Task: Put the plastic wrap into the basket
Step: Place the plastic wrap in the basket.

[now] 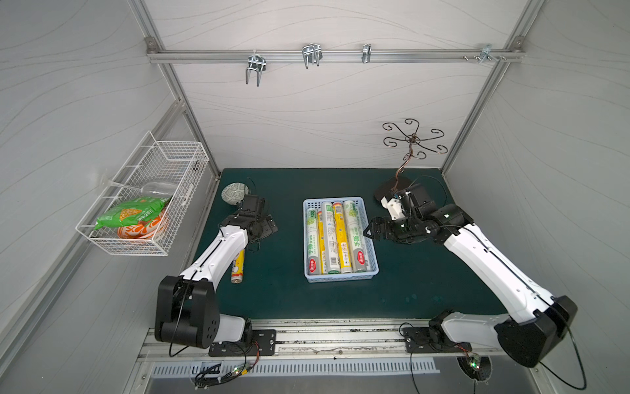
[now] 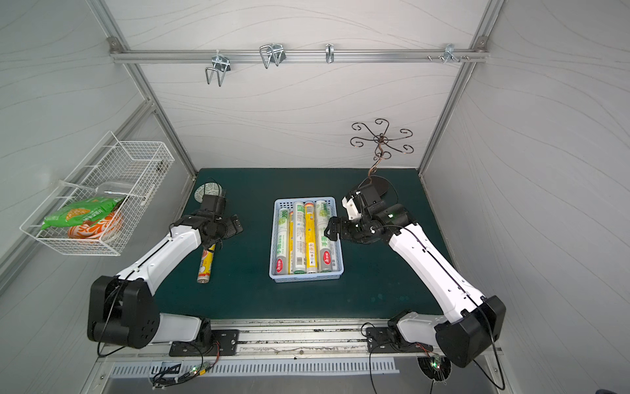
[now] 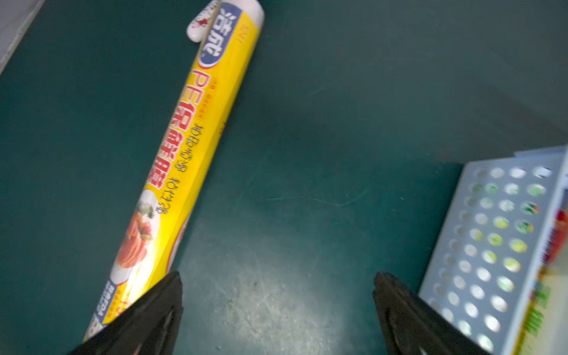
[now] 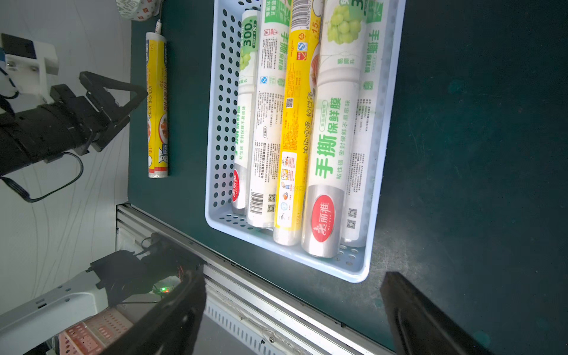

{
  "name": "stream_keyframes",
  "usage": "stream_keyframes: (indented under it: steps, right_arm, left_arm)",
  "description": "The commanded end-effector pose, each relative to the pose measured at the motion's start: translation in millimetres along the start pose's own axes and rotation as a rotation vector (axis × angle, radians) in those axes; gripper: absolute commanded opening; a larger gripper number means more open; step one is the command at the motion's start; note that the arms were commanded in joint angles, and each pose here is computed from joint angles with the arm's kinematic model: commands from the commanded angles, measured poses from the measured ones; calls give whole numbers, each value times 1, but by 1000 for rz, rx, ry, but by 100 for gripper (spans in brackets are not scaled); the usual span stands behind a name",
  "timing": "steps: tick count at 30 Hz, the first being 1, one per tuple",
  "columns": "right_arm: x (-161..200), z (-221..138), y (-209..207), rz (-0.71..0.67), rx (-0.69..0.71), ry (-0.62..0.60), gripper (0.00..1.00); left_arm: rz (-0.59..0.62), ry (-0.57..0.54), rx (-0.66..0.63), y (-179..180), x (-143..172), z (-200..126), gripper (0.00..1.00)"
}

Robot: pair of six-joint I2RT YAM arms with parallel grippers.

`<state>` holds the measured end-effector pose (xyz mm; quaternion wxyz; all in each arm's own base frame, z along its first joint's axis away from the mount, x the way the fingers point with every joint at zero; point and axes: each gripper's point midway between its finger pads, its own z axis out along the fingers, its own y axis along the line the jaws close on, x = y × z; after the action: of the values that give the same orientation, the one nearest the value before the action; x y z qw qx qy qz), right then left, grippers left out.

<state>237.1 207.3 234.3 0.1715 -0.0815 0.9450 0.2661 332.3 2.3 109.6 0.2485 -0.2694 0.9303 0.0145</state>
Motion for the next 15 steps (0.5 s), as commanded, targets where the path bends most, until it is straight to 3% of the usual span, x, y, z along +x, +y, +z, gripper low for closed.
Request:
stream_keyframes:
  steps: [1,8,15]
  right_arm:
    - [1,-2,0,-12,-26,-4,94]
    - [1,6,-2,-2,-37,12,94]
    - [2,11,-4,0,-34,24,95]
  left_arm:
    - [-11,-83,-85,18,-14,11,99]
    - [8,-151,-184,42,-21,36,99]
    - [-60,-82,-145,45,-19,50,99]
